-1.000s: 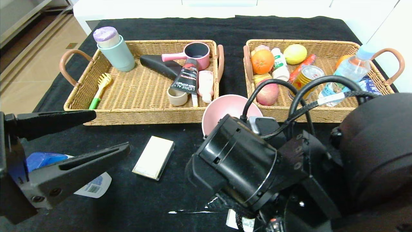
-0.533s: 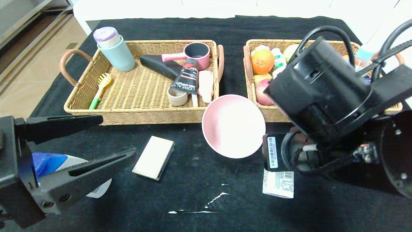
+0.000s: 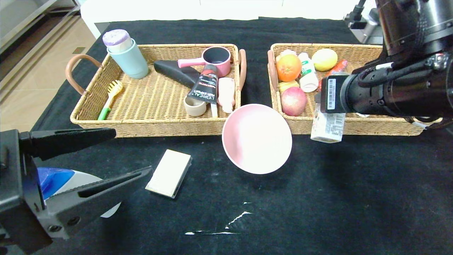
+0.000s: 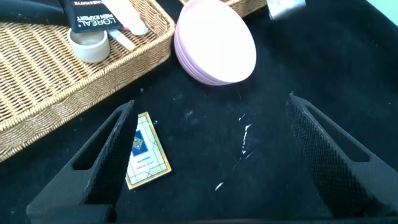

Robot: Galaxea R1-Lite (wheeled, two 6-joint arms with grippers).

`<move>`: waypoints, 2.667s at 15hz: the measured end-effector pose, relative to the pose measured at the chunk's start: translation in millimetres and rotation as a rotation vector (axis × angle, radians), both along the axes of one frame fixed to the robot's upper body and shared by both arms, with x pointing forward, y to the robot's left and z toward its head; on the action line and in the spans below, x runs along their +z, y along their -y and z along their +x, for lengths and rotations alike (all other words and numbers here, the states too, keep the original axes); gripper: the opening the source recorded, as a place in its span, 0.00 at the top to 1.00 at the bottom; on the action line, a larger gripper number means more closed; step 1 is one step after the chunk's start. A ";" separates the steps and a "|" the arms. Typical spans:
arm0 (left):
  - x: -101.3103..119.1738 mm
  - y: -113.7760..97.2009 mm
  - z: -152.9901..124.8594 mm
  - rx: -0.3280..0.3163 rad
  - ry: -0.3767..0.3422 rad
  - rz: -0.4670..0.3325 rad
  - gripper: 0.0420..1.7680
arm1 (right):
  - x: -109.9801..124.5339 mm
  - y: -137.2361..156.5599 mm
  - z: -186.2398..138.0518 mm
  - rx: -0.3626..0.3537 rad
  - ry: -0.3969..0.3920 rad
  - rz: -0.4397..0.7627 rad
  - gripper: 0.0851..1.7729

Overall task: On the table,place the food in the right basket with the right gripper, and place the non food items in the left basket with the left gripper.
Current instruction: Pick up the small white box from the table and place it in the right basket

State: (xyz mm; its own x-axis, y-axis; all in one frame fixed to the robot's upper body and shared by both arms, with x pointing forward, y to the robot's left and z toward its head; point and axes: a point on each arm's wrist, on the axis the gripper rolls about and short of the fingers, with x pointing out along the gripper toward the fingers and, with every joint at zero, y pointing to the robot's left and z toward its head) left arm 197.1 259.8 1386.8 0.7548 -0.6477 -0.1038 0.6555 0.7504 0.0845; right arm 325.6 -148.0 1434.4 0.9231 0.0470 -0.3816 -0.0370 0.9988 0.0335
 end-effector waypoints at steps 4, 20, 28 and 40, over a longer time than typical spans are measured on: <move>0.3 0.0 0.0 -0.001 0.001 -0.001 0.03 | 19.2 9.7 9.3 -0.003 0.141 -0.016 0.58; -0.1 0.2 -0.2 -0.003 -0.001 0.001 0.03 | 1.9 3.0 60.6 -0.046 0.384 -0.089 0.49; -1.2 1.4 -0.4 -0.012 -0.003 0.002 0.03 | -4.4 -2.2 48.1 -0.003 0.363 -0.094 0.20; -10.3 10.9 12.6 -0.004 -0.060 0.031 0.03 | -63.5 66.8 -67.5 0.740 0.232 -0.086 0.07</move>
